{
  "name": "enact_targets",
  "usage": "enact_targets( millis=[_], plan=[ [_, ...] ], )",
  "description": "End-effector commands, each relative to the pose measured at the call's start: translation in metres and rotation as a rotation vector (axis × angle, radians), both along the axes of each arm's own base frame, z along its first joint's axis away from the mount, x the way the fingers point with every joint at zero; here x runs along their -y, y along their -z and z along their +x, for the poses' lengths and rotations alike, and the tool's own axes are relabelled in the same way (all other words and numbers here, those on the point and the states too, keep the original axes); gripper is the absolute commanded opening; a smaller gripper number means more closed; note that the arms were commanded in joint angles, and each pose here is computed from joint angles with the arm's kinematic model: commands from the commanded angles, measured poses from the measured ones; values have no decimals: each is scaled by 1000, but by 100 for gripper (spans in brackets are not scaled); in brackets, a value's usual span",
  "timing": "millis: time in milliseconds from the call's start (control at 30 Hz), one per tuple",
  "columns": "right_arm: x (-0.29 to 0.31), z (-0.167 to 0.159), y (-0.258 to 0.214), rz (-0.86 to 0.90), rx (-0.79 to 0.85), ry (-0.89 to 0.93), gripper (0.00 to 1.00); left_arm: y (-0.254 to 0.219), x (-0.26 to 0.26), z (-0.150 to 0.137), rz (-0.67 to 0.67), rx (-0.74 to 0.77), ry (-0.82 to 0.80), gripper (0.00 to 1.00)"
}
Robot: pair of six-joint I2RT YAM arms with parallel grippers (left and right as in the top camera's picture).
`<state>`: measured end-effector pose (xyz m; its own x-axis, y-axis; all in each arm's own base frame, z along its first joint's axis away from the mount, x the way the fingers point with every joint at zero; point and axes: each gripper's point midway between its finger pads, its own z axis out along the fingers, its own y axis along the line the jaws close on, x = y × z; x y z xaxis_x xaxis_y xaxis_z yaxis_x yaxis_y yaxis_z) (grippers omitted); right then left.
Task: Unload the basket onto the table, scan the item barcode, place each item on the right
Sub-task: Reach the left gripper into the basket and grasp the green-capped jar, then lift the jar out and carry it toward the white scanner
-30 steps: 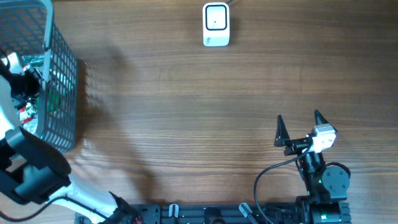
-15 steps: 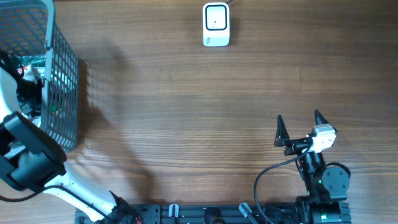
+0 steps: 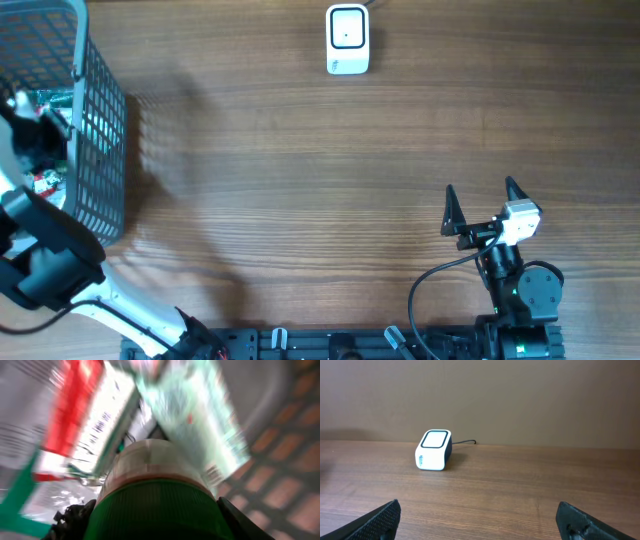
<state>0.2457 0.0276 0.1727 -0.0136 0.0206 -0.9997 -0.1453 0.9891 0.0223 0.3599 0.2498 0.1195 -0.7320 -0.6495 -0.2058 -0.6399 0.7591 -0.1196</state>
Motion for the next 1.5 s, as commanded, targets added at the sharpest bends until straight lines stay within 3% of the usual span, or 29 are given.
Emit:
enact_targets(
  millis=[0,233,367,500,733,1033,1267,1367,1467],
  plan=[
    [1,0,-2,-2,8,7,100,-127,-11,10,152,272,-81,53],
    [1,0,-1,-2,7,8,100,-263,46,-5,231,597,-59,51],
    [1,0,-2,-2,8,8,100,-298,100,-14,235,685,38,50],
    [1,0,-1,-2,7,8,100,-304,169,-14,173,699,204,49],
    [1,0,-1,-2,7,7,100,-248,284,-6,-5,497,454,48],
    [1,0,-2,-2,8,8,100,-103,429,2,-58,143,724,49],
    [1,0,-1,-2,7,8,100,-6,536,-22,-81,43,884,49],
    [1,0,-1,-2,7,7,100,20,575,-34,-85,48,963,41],
    [1,0,-2,-2,8,7,100,37,603,-43,-97,59,991,42]
  ],
)
